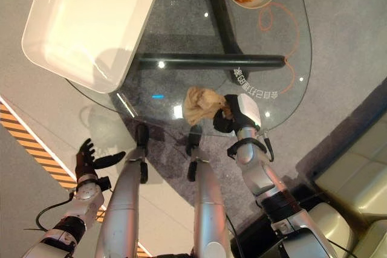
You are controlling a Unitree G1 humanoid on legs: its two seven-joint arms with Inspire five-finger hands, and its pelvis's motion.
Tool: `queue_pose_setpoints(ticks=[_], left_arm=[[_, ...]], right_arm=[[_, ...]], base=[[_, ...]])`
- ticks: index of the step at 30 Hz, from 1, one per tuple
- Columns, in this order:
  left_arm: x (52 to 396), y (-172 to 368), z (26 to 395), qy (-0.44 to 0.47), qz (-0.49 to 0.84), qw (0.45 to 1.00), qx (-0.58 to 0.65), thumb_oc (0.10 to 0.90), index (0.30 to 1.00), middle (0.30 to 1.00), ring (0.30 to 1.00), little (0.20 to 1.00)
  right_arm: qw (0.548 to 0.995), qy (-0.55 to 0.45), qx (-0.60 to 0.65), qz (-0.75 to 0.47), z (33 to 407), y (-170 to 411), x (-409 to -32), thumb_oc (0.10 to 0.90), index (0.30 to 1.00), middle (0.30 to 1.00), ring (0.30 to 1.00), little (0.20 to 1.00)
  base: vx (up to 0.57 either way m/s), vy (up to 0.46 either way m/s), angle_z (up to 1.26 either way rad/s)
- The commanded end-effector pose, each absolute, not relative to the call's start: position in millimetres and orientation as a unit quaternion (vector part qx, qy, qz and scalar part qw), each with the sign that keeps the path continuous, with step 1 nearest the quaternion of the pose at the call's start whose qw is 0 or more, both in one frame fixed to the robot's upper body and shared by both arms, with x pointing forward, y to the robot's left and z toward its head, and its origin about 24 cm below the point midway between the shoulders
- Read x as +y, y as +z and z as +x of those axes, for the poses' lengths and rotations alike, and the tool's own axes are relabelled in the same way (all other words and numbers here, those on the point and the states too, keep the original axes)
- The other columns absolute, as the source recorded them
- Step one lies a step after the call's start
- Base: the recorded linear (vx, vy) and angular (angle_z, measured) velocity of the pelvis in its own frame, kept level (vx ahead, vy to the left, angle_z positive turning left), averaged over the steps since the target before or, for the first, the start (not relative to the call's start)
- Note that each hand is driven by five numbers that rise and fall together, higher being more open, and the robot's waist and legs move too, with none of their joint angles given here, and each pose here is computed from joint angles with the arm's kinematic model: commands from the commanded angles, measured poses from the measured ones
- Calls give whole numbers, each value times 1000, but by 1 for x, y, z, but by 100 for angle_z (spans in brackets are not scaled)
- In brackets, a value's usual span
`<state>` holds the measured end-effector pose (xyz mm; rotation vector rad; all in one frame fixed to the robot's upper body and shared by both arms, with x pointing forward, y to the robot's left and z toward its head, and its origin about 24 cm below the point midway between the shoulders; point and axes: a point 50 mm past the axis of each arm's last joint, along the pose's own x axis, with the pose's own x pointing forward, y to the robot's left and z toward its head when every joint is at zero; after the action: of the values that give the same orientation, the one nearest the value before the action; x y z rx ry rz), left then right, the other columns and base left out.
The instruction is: Wipe the table with a cloth and put it in the basket.
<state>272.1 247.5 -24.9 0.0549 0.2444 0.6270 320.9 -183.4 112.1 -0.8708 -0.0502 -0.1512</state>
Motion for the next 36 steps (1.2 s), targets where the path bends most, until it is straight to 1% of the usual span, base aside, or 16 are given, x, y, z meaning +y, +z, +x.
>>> queue_pose_setpoints(ticks=[1,3,4,8,13,16,19,22,25,30,33,36], left_arm=[[245,-26,251,341,33,936,74,800,900,900,900,900],[244,-22,253,340,29,938,58,800,900,900,900,900],[241,-15,254,332,14,943,29,800,900,900,900,900],[225,17,262,272,-22,960,-59,800,900,900,900,900],[208,40,266,197,-48,974,-100,800,900,900,900,900],[195,49,266,139,-62,982,-112,800,900,900,900,900],[186,46,264,102,-74,987,-102,800,900,900,900,900],[180,41,262,85,-80,989,-90,800,900,900,900,900],[177,38,261,70,-86,991,-81,800,900,900,900,900],[172,36,261,44,-95,992,-73,800,900,900,900,900],[172,36,263,37,-99,992,-71,800,900,900,900,900],[172,39,264,30,-103,991,-78,800,900,900,900,900]], right_arm=[[889,-135,-143,-414,307,159,-203,100,300,300,300,200],[891,-134,-151,-407,306,161,-202,100,300,300,300,200],[895,-128,-162,-395,304,162,-199,100,300,300,300,200],[896,-119,-175,-390,299,158,-195,100,300,300,300,200],[899,-103,-197,-377,294,157,-190,100,300,300,300,200],[924,-39,-231,-302,288,164,-176,100,300,300,300,200],[936,28,-269,-224,281,169,-157,100,300,300,300,200],[939,83,-291,-163,275,171,-145,100,300,300,300,200],[932,147,-311,-116,269,177,-132,100,300,300,300,200],[894,282,-347,-16,255,193,-113,100,300,300,300,200],[874,337,-351,5,252,197,-103,100,300,300,300,200],[862,370,-346,2,250,198,-99,100,300,300,300,200]], base=[[0,0,0],[0,0,0],[0,0,0],[-17,26,2],[0,0,0],[-1,3,1],[0,0,0],[0,0,0],[0,0,0],[5,2,4],[0,0,0],[0,0,0]])
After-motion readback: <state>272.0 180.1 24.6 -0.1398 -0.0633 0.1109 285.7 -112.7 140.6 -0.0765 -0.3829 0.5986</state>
